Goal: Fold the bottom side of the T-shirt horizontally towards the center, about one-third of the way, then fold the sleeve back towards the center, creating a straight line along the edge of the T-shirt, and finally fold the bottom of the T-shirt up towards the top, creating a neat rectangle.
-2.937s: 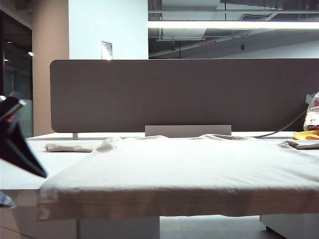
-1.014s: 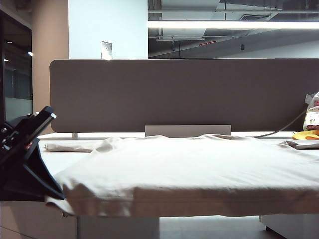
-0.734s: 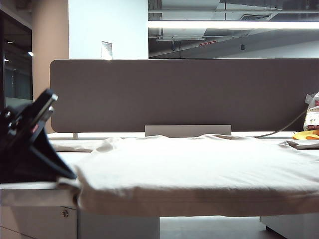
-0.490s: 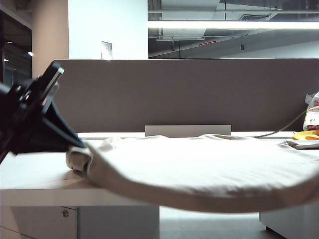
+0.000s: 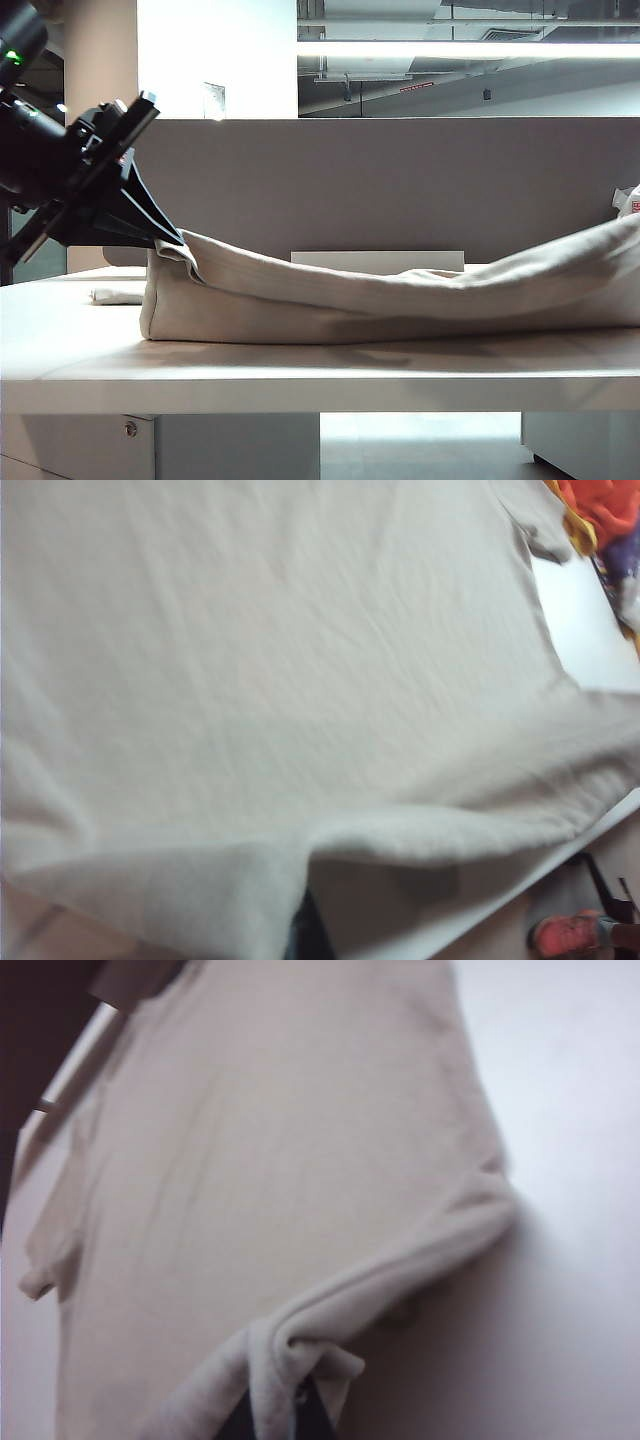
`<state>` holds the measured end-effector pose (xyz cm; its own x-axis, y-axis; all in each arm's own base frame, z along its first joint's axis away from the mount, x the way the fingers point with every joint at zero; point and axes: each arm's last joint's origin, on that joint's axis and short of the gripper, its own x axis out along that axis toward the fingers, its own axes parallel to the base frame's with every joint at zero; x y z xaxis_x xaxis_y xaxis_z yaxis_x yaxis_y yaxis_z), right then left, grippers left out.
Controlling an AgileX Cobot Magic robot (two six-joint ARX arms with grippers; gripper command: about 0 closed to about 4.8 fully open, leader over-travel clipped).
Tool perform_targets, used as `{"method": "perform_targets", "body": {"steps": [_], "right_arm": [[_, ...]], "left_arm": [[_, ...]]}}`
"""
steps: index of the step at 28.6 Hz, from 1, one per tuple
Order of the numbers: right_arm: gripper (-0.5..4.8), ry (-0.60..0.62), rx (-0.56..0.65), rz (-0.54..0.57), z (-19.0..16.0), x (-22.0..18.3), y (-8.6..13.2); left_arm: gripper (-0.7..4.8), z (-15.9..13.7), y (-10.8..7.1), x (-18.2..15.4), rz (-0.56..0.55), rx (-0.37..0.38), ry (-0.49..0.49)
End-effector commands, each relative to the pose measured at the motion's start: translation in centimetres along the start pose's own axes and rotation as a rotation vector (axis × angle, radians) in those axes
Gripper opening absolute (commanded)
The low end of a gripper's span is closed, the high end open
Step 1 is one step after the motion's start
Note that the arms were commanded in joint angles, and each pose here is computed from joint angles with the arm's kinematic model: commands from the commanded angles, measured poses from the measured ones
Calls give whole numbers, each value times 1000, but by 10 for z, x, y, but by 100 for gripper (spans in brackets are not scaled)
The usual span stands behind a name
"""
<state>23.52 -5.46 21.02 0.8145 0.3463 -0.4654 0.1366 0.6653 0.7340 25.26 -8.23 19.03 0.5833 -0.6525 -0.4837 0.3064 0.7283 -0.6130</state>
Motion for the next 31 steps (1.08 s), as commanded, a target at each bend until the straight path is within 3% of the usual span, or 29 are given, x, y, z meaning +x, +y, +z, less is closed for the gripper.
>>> {"method": "perform_targets", "body": {"steps": [1, 10, 20, 31], "right_arm": [[-6, 34, 12, 0, 4, 11, -2], [-6, 80, 17, 12, 14, 37, -6], [-6, 101, -4, 30, 41, 73, 2], [-6, 100, -17, 36, 61, 104, 0]], "left_arm": [[-6, 10, 2, 7, 22, 10, 17], [-6, 23, 6, 20, 77, 30, 1], [-6, 58, 15, 36, 145, 50, -64], [-6, 62, 28, 46, 199, 80, -132]]}}
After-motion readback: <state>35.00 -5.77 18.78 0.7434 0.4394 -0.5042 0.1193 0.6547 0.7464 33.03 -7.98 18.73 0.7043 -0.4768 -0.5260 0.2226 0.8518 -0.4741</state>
